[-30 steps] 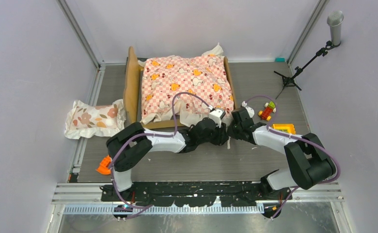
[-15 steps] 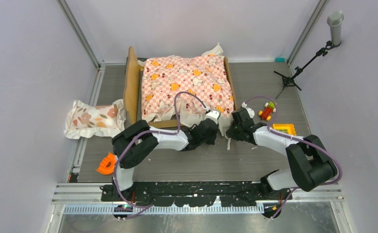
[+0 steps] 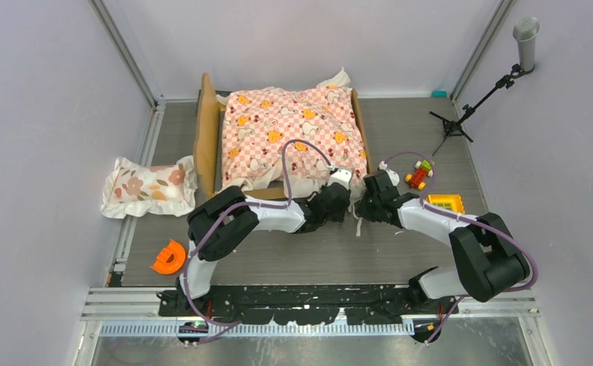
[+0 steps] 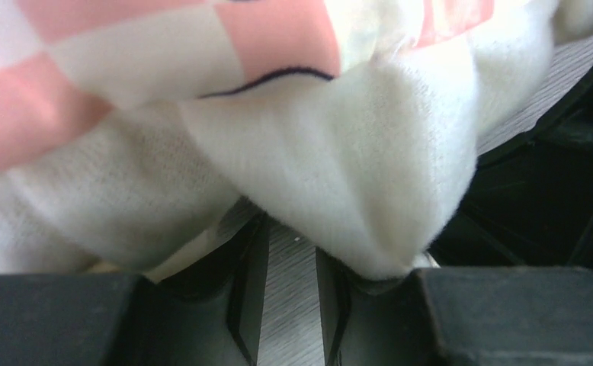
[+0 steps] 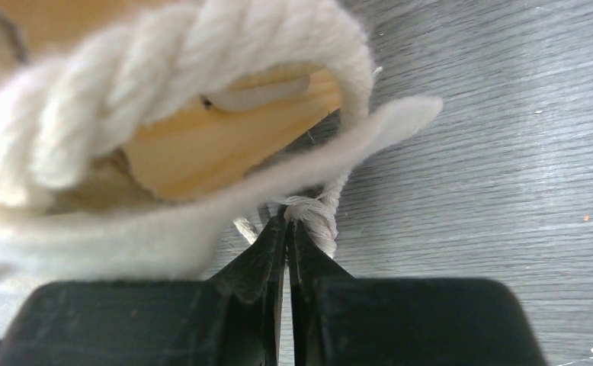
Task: Set up the pet bed
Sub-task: Tie the ropes to the bed frame.
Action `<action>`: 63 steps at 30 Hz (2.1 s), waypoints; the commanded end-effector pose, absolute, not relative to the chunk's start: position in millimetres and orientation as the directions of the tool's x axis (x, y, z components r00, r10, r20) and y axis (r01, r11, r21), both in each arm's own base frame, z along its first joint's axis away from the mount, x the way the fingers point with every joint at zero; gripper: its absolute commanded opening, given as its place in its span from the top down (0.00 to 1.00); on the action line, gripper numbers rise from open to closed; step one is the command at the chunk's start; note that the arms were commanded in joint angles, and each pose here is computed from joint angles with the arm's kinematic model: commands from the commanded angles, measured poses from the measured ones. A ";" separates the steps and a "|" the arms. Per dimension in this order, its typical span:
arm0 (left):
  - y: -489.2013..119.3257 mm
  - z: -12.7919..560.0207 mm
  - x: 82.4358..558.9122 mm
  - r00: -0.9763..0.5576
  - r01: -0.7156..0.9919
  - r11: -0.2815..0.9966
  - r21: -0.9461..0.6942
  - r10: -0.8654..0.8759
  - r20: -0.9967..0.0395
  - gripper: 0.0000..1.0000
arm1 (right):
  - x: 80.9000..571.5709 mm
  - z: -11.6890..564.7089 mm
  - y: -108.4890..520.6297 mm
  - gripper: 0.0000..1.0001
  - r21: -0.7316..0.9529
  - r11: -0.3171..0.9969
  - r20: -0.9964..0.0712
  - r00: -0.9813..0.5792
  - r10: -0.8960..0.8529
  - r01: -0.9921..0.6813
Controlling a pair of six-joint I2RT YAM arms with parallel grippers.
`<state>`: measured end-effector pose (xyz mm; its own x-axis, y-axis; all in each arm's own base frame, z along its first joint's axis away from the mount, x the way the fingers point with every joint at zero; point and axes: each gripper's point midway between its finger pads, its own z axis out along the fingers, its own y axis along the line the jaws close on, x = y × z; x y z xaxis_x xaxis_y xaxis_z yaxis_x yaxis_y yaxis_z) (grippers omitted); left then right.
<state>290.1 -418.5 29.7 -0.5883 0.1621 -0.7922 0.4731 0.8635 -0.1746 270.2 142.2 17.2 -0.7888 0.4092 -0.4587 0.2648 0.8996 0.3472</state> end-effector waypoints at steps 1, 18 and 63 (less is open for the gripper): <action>-417.6 8.8 290.6 -0.617 0.456 0.875 -0.162 0.180 -0.767 0.69 | 253.2 3.1 139.5 0.89 0.316 0.907 -0.408 -0.823 0.395 0.278; -436.4 -7.4 268.8 -0.666 0.502 0.803 -0.322 0.121 -0.736 0.60 | 252.2 3.0 140.0 0.89 0.324 0.901 -0.402 -0.820 0.407 0.288; -418.2 -16.3 253.1 -0.703 0.448 0.786 -0.425 0.016 -0.711 0.58 | 283.2 68.3 126.4 0.66 0.285 0.916 -0.529 -0.750 0.396 0.283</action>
<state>276.7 -446.2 34.3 -0.6104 -0.1137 -0.7839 0.4888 0.7247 -0.4857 269.5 124.9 43.5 -0.7834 0.4034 -0.4727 0.3101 0.9130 0.2652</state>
